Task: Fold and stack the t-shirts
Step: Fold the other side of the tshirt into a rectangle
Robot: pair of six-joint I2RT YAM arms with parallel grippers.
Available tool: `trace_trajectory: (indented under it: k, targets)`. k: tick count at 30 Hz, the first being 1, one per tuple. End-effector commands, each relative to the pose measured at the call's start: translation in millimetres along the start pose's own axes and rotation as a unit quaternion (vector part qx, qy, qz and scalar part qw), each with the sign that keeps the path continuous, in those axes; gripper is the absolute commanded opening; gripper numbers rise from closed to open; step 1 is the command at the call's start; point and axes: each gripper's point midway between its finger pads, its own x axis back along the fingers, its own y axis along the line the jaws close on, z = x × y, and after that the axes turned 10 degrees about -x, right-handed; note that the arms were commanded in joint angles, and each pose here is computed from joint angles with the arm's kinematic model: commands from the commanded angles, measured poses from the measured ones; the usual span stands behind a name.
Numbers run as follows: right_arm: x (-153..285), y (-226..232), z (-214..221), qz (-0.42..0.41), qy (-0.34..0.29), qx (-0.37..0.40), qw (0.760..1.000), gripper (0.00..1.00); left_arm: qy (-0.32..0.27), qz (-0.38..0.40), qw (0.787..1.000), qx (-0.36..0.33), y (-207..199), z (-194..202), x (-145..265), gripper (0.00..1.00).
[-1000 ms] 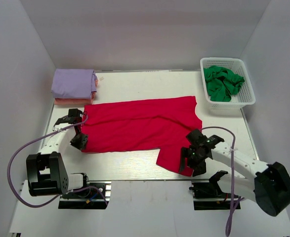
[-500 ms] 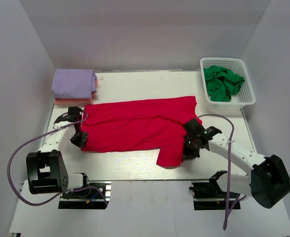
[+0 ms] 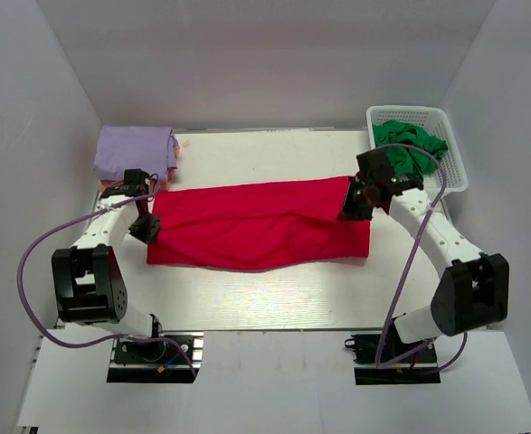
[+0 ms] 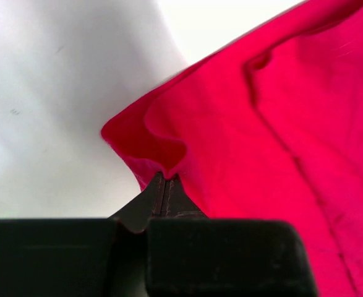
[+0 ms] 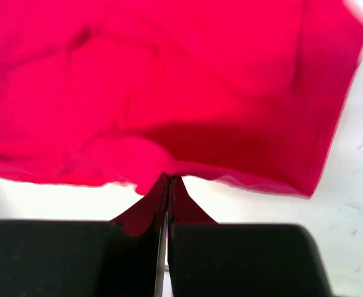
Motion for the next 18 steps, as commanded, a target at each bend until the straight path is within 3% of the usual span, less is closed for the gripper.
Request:
trace_trajectory:
  k: [1,18]
  targets:
    - [7.5,13.3,-38.4,-0.022,-0.022,0.019,0.999,0.0,-0.025,0.017,1.0,0.009,-18.0,-24.2,7.2,0.0]
    - [29.9,32.3,-153.3,-0.064,-0.152,0.057,0.985,0.0,-0.041,0.014,0.999,0.005,-58.2,-72.8,-3.4,0.0]
